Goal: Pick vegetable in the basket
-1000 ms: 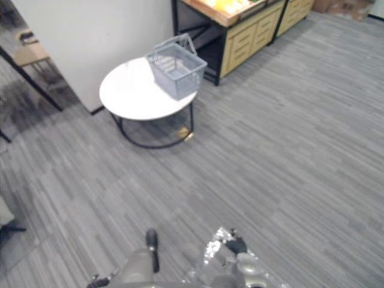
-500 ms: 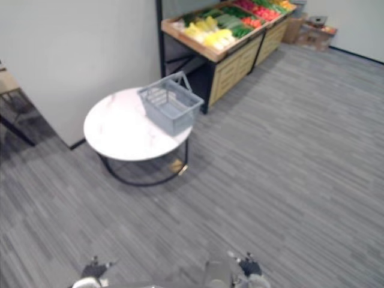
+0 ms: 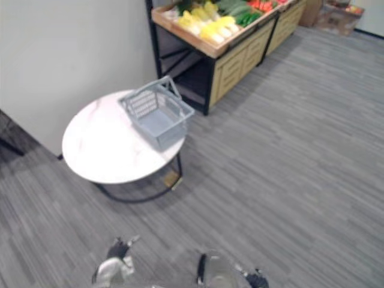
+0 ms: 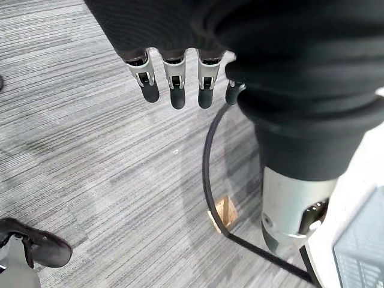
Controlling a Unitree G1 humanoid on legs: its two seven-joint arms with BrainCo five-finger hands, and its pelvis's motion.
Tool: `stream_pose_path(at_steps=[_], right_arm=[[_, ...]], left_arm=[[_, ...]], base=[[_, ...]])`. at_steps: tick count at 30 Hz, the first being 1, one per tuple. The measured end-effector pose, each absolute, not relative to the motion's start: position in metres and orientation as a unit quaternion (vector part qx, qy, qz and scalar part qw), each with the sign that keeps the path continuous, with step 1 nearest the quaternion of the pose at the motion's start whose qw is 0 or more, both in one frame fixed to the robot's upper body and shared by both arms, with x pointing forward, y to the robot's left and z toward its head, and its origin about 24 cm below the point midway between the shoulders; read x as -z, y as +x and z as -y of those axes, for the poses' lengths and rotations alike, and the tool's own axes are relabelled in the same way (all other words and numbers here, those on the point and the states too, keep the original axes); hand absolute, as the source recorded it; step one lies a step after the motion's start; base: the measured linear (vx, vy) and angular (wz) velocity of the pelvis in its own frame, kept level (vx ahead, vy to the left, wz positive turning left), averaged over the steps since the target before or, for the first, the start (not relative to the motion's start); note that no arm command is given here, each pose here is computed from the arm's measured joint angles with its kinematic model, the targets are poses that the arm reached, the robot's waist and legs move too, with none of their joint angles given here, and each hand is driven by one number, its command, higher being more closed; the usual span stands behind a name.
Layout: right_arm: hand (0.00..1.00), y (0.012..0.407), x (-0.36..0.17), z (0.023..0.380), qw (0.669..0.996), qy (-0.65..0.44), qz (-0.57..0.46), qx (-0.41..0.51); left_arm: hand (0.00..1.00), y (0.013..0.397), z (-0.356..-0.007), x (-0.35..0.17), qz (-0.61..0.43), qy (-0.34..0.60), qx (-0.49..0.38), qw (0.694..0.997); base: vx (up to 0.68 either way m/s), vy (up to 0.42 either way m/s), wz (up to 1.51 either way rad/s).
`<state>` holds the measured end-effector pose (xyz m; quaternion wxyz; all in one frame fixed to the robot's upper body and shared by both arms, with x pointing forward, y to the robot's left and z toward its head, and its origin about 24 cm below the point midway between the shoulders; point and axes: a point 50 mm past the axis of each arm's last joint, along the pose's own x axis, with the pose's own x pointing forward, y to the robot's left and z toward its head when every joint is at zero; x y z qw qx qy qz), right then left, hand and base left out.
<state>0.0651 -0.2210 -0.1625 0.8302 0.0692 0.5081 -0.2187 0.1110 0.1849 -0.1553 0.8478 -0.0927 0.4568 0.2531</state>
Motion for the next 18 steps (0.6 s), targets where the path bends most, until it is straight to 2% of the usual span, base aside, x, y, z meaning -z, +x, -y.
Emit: stream_pose_path(at_steps=[2, 3, 5, 9, 12, 14, 18], right_arm=[[0.0, 0.063, 0.162, 0.225, 0.829, 0.064, -0.51, 0.22], [0.0, 0.061, 0.162, 0.226, 0.829, 0.055, -0.514, 0.215], [0.0, 0.057, 0.162, 0.227, 0.826, 0.049, -0.52, 0.212], [0.0, 0.056, 0.162, 0.227, 0.827, 0.036, -0.525, 0.198], [0.0, 0.057, 0.161, 0.228, 0.832, 0.021, -0.524, 0.181], [0.0, 0.065, 0.163, 0.212, 0.841, 0.02, -0.521, 0.143], [0.0, 0.09, 0.16, 0.204, 0.861, 0.025, -0.493, 0.12]], left_arm=[[0.0, 0.103, -0.193, 0.157, -0.459, -0.112, -0.284, 0.834], [0.0, 0.083, -0.2, 0.161, -0.473, -0.133, -0.317, 0.811], [0.0, 0.075, -0.205, 0.162, -0.467, -0.157, -0.35, 0.797], [0.0, 0.063, -0.21, 0.163, -0.472, -0.161, -0.368, 0.785], [0.0, 0.04, -0.207, 0.166, -0.496, -0.156, -0.375, 0.767], [0.0, 0.045, -0.222, 0.163, -0.491, -0.126, -0.372, 0.778], [0.0, 0.036, -0.218, 0.167, -0.517, -0.115, -0.36, 0.768]], base=[[0.34, -0.051, 0.22], [0.34, 0.036, -0.08], [0.27, 0.046, -0.05], [0.28, 0.149, -0.23], [0.47, 0.328, -0.07], [0.3, 0.188, 0.34], [0.19, 0.148, -0.1]])
